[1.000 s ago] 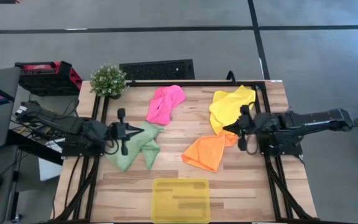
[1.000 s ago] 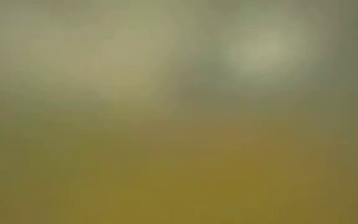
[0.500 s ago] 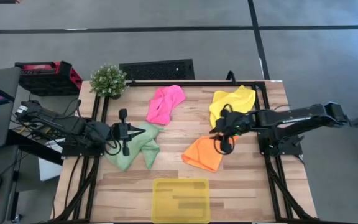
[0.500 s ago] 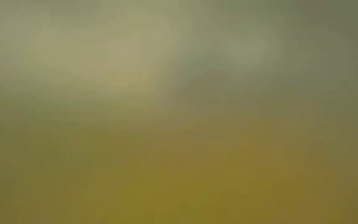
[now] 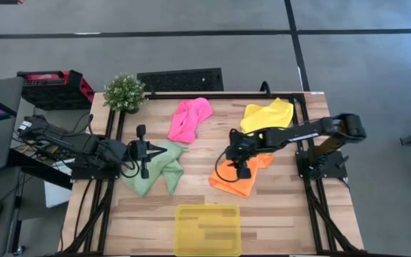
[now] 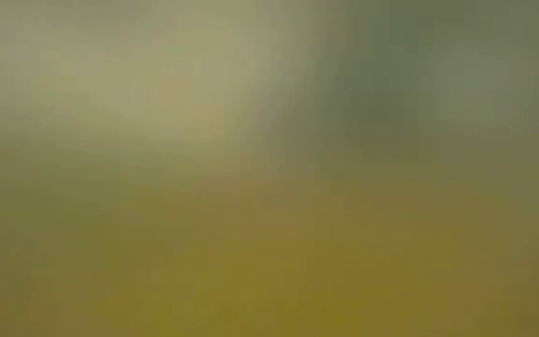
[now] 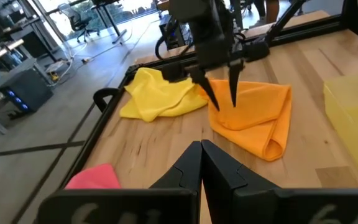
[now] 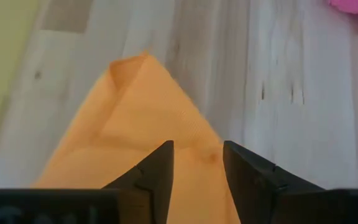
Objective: Fold microfiber towels
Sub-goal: Fold the orange microfiber cloth
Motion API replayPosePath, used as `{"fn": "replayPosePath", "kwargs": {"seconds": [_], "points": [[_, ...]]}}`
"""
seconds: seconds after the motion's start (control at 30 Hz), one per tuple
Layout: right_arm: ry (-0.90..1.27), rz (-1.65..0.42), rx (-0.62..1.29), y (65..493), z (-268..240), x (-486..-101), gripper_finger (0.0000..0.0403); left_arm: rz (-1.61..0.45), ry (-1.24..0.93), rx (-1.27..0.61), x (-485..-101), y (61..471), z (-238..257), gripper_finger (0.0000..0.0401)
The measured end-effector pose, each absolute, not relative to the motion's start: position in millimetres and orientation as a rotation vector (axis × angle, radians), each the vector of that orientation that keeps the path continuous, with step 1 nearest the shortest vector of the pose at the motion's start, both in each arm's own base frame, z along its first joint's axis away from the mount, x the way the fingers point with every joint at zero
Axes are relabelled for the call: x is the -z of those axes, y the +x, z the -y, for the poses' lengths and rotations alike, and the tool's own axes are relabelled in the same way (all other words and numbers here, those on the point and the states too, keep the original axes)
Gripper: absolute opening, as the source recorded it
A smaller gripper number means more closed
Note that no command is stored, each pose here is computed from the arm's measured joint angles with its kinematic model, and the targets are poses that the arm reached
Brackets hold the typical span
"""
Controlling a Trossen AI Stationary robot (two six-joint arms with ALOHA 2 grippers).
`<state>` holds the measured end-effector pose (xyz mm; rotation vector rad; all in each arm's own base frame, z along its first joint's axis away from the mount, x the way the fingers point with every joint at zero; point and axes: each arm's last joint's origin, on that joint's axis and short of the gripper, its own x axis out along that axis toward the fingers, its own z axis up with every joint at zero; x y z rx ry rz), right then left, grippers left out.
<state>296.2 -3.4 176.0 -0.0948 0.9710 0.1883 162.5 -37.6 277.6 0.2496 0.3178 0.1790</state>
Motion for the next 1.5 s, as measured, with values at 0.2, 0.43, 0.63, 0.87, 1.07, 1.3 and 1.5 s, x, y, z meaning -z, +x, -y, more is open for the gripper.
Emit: {"fn": "replayPosePath", "kwargs": {"seconds": [0.2, 0.43, 0.63, 0.87, 1.07, 1.3, 1.5], "points": [[-0.122, -1.039, -0.198, 310.9, 12.5, -163.0, 0.0154, -0.316, 0.233, -0.181, -277.6, 162.5, 37.7, 0.0], [-0.094, -1.143, -0.191, 315.9, 20.2, -147.7, 0.0147, -0.321, 0.234, -0.174, -277.4, 162.3, 37.8, 0.0], [-0.087, -1.185, -0.196, 314.0, 20.5, -142.5, 0.0136, -0.323, 0.239, -0.173, -277.3, 162.3, 37.8, 0.0], [-0.088, -1.195, -0.201, 310.7, 19.2, -146.8, 0.0119, -0.325, 0.243, -0.172, -277.1, 162.2, 37.7, 0.0], [-0.102, -1.201, -0.215, 309.3, 18.6, -147.8, 0.0107, -0.324, 0.242, -0.172, -277.1, 162.2, 37.8, 0.0], [-0.105, -1.19, -0.208, 310.4, 19.4, -148.2, 0.0097, -0.324, 0.24, -0.173, -277.2, 162.2, 37.8, 0.0], [-0.09, -1.167, -0.194, 312.8, 18.0, -149.1, 0.011, -0.323, 0.227, -0.174, -277.2, 162.3, 37.8, 0.0]]}}
